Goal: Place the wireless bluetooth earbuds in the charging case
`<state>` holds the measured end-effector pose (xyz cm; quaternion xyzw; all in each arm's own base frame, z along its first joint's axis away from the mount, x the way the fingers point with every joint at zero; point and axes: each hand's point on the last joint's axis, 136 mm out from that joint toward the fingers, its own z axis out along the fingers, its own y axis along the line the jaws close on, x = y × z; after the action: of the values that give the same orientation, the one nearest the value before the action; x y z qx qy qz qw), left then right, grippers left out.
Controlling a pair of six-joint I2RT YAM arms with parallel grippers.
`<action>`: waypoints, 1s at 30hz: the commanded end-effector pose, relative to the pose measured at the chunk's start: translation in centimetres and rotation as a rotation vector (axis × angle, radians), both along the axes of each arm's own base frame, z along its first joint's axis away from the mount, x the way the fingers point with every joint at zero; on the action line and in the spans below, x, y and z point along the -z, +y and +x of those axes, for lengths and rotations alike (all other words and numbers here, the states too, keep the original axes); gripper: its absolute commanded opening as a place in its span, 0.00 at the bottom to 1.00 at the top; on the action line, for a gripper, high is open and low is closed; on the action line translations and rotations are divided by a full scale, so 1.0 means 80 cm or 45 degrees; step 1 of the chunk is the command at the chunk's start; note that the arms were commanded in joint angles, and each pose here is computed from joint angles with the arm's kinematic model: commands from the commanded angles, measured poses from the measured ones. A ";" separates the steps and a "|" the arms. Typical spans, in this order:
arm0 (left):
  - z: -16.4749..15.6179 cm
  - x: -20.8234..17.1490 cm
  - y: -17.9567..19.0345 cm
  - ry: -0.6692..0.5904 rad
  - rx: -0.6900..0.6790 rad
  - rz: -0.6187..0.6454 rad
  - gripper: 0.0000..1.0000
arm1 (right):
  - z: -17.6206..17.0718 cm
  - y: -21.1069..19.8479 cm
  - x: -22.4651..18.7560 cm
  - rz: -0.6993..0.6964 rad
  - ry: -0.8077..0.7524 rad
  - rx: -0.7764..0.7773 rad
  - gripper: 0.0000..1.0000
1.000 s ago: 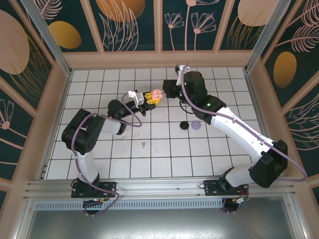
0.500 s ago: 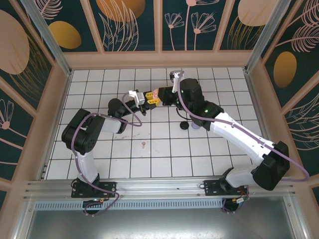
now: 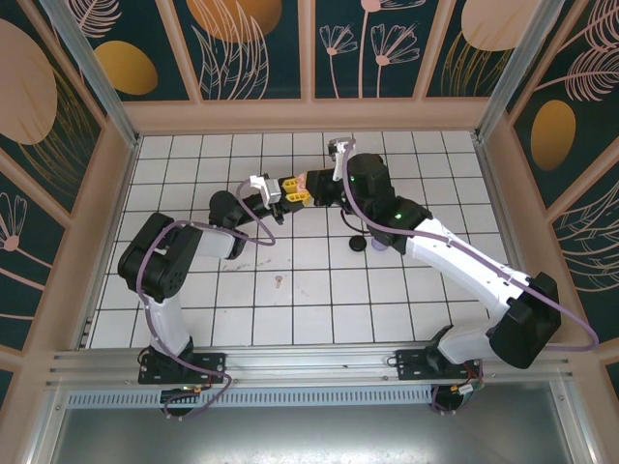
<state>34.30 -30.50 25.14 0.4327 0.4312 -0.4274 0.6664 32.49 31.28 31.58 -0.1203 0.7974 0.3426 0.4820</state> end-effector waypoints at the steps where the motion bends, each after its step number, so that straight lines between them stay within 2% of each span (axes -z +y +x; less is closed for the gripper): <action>1: -0.009 -0.028 -0.001 -0.095 0.010 -0.033 0.00 | -0.001 0.006 0.005 0.013 -0.003 -0.016 0.15; 19: -0.014 -0.035 0.000 -0.107 0.029 -0.036 0.00 | 0.011 0.007 0.024 -0.025 0.022 0.016 0.14; 30: -0.012 -0.028 -0.001 -0.088 0.028 -0.020 0.00 | 0.005 -0.003 -0.009 0.036 -0.023 0.014 0.14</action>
<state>34.30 -30.48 25.37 0.4312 0.4345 -0.4279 0.6650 32.92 31.63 29.69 -0.1216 0.8092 0.3329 0.4685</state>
